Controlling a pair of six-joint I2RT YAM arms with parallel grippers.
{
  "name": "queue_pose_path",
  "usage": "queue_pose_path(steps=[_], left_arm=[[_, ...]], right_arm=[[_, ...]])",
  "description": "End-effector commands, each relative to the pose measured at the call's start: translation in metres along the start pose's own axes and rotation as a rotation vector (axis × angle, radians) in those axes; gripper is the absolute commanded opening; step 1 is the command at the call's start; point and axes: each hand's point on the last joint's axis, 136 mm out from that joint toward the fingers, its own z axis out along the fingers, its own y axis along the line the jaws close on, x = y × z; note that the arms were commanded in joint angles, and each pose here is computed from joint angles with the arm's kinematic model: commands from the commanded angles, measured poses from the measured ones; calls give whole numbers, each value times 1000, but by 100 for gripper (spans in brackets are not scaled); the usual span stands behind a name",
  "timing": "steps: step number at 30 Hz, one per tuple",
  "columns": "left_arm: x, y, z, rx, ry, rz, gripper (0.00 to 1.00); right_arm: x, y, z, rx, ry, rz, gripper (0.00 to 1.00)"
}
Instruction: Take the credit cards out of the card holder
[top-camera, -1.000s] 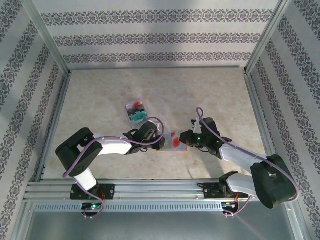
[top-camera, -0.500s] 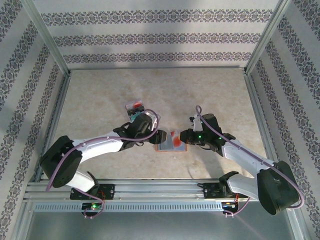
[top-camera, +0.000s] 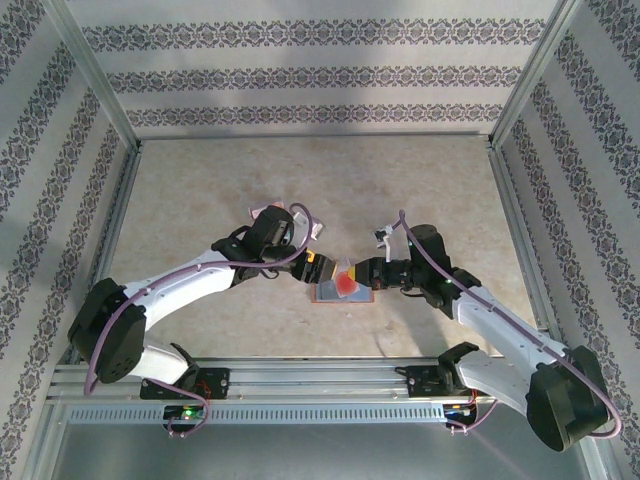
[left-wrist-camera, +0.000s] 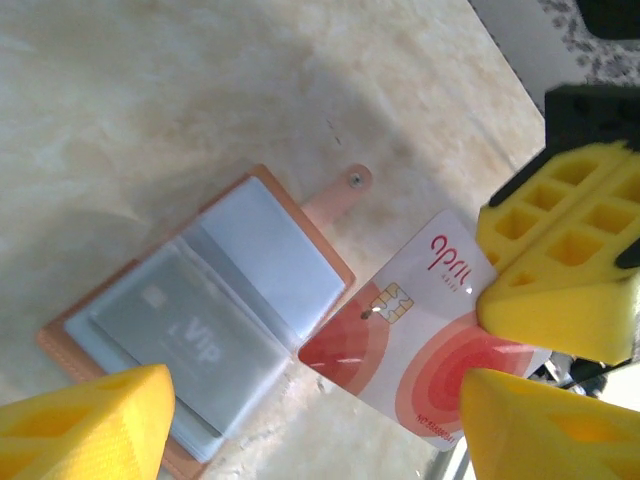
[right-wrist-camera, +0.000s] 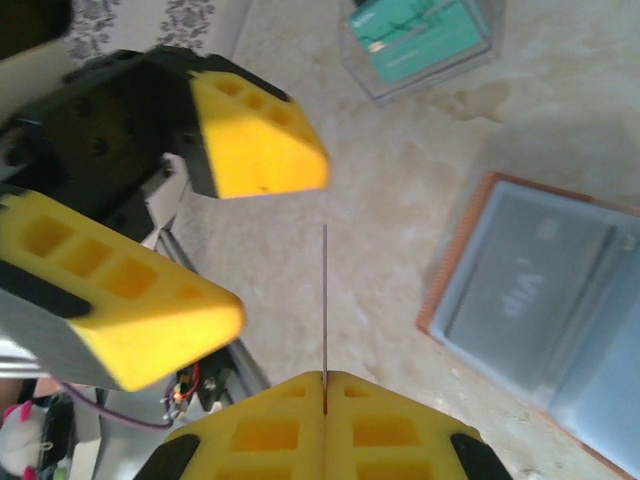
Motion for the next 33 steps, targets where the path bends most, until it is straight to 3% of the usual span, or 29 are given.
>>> queue_pose_path(steps=[1,15,18,23,28,30,33], left_arm=[[-1,-22,-9,107,24,51,75],[-10,-51,-16,307,-34,39,57],[-15,-56,-18,355,-59,21,47],[-19,-61,-21,398,-76,-2,22],[-22,-65,-25,417,-96,-17,1],[-23,-64,-26,414,-109,-23,0],[-26,-61,-28,397,-141,-31,0]], right_arm=[[-9,35,-7,-111,-12,-104,3],[-6,53,-10,-203,-17,-148,3],[-6,52,-8,-206,-18,-145,3],[-9,49,-6,-203,-34,-143,5],[-14,49,-6,-203,-62,-143,16],[-17,49,-7,-197,-86,-143,23],[-21,47,-11,-183,-132,-144,42]])
